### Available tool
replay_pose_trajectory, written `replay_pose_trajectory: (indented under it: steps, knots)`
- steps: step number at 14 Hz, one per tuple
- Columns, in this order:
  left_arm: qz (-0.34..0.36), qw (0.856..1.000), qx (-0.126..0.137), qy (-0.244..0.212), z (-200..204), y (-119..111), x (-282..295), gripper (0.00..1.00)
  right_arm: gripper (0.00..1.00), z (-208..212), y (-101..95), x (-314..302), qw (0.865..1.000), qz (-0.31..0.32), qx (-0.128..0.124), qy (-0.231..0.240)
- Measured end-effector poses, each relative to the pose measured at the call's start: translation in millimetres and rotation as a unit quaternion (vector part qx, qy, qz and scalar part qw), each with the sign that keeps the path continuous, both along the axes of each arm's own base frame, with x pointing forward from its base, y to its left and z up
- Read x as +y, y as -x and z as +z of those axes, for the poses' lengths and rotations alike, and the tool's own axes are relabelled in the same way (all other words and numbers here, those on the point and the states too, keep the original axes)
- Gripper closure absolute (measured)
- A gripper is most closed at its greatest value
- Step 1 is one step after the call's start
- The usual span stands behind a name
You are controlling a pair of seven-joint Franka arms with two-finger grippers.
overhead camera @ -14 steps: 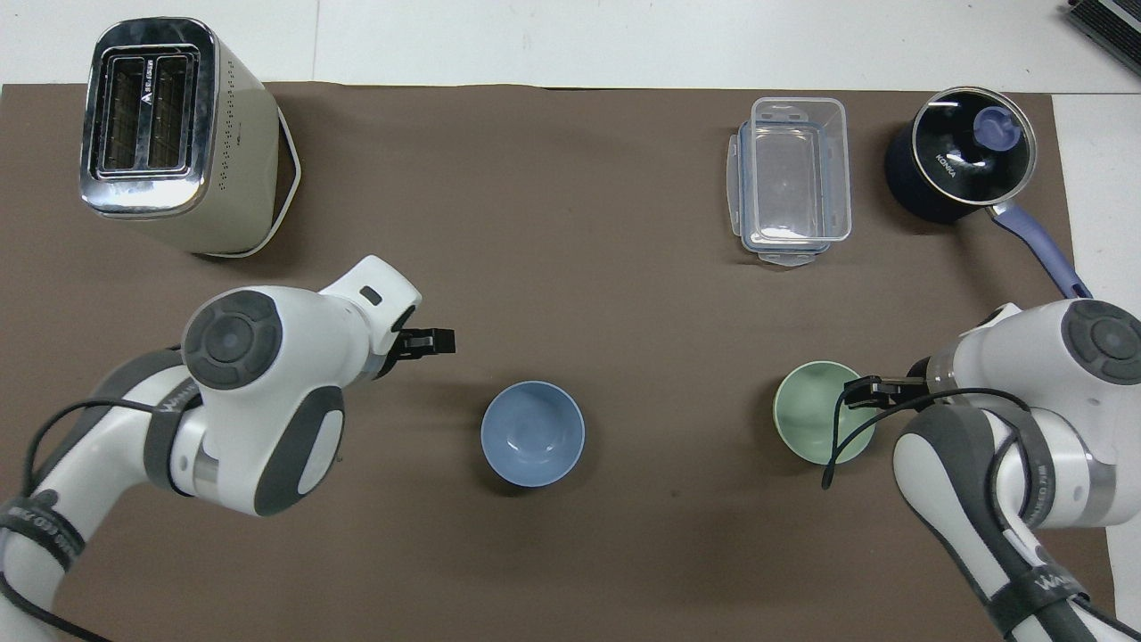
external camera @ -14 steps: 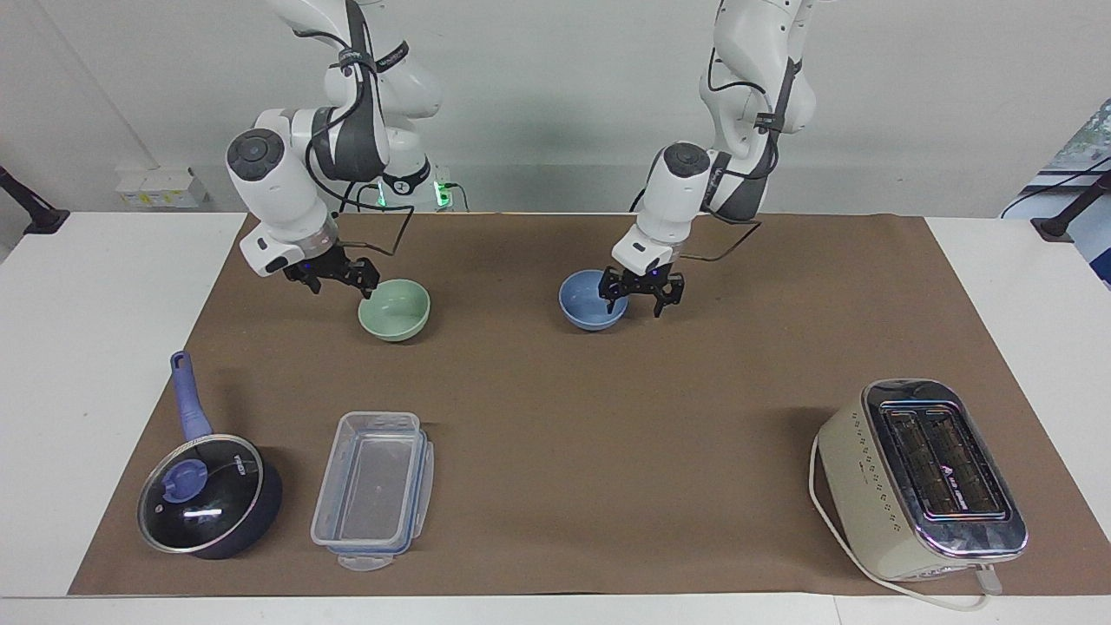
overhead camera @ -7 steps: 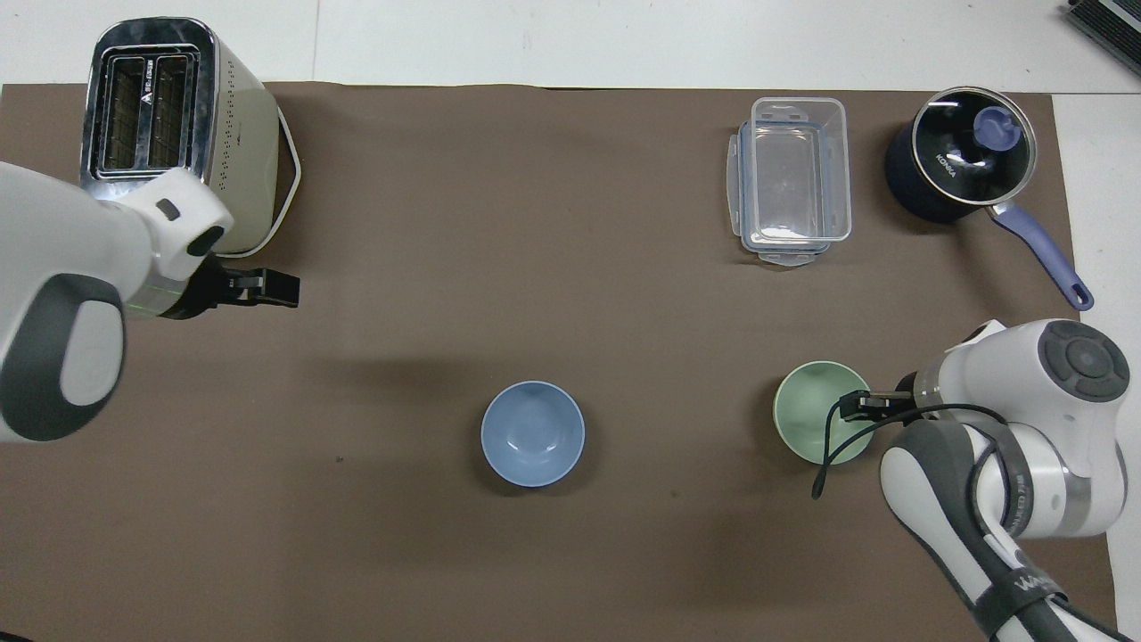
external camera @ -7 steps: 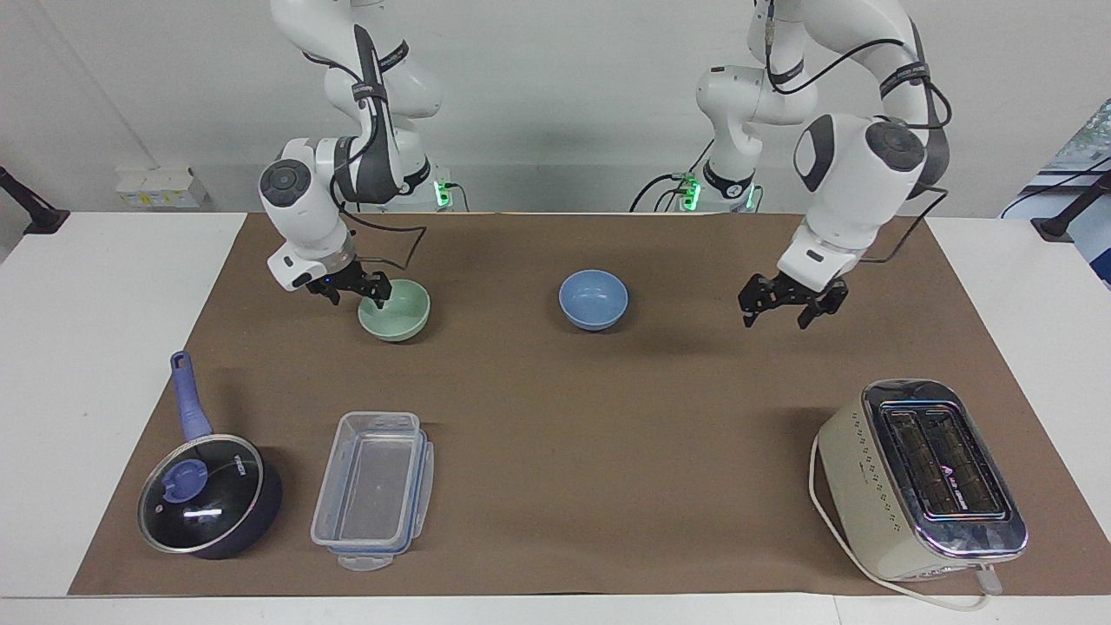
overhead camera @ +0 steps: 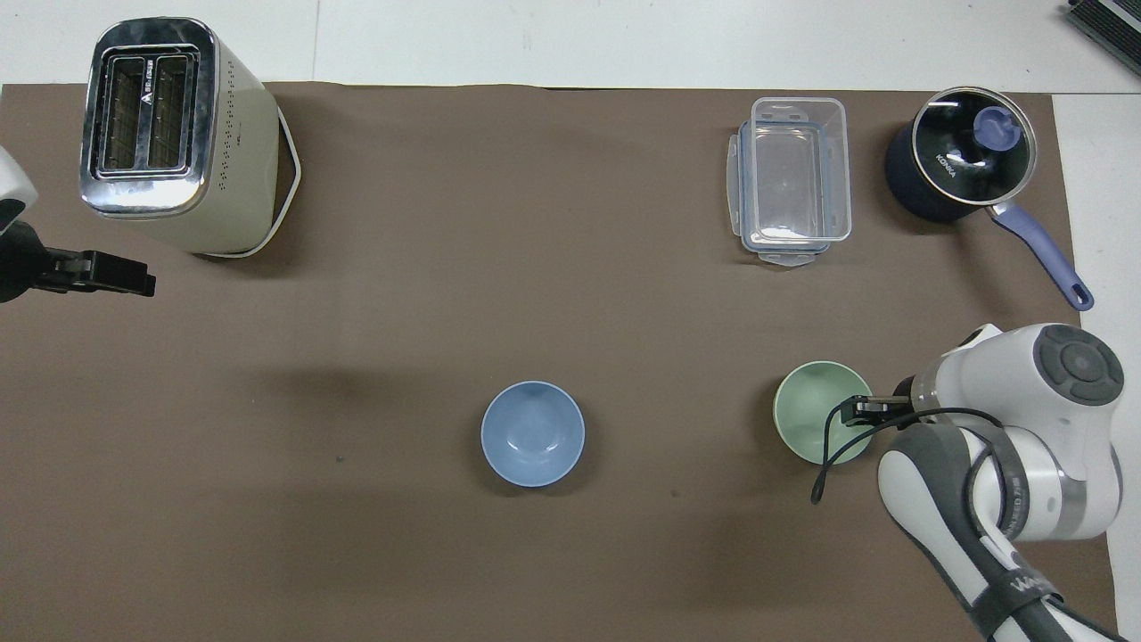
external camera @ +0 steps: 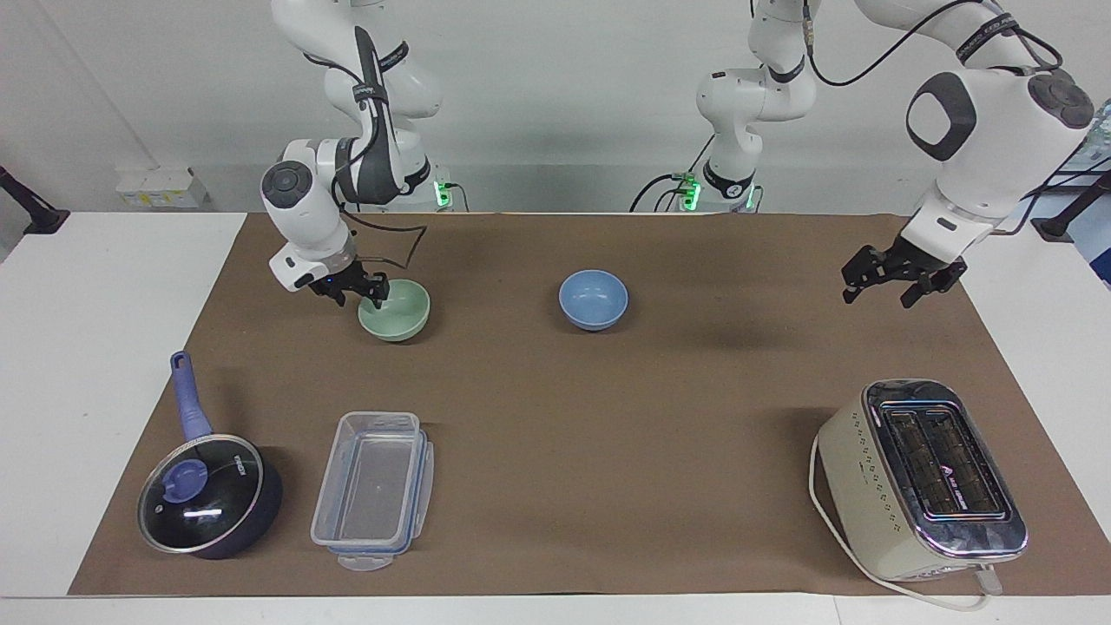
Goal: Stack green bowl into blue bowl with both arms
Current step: 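Retract the left gripper to rest while the right gripper holds the green bowl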
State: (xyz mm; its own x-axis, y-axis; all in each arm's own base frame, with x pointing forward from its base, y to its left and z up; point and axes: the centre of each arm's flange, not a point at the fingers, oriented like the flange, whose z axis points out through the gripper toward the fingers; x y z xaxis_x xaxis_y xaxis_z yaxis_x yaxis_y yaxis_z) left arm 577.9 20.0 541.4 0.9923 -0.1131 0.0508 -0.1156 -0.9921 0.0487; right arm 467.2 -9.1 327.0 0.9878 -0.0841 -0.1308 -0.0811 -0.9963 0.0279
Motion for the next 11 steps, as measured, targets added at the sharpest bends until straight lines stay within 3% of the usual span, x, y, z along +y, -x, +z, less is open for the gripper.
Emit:
replay_pose_trajectory:
  steps: [1, 2, 7, 11]
  knots:
    - [-0.006, 1.000, 0.000, -0.005, 3.8, -0.2, -4.0, 0.00, 0.30, -0.3, 0.2, 0.0, 1.000, 0.000, 0.000, 0.000]
    - [-0.015, 1.000, 0.004, -0.015, 8.3, 0.5, -10.2, 0.00, 0.38, -0.3, 0.2, 0.0, 1.000, 0.000, 0.000, 0.000]
    - [-0.031, 0.999, 0.023, -0.027, 47.9, 8.3, -22.7, 0.00, 0.95, 0.9, -0.3, 0.5, 1.000, -0.003, -0.002, -0.004]
    - [-0.031, 0.998, 0.047, -0.027, 61.2, 16.8, -25.6, 0.00, 0.95, 10.0, -0.3, 3.8, 1.000, -0.005, -0.007, -0.012]
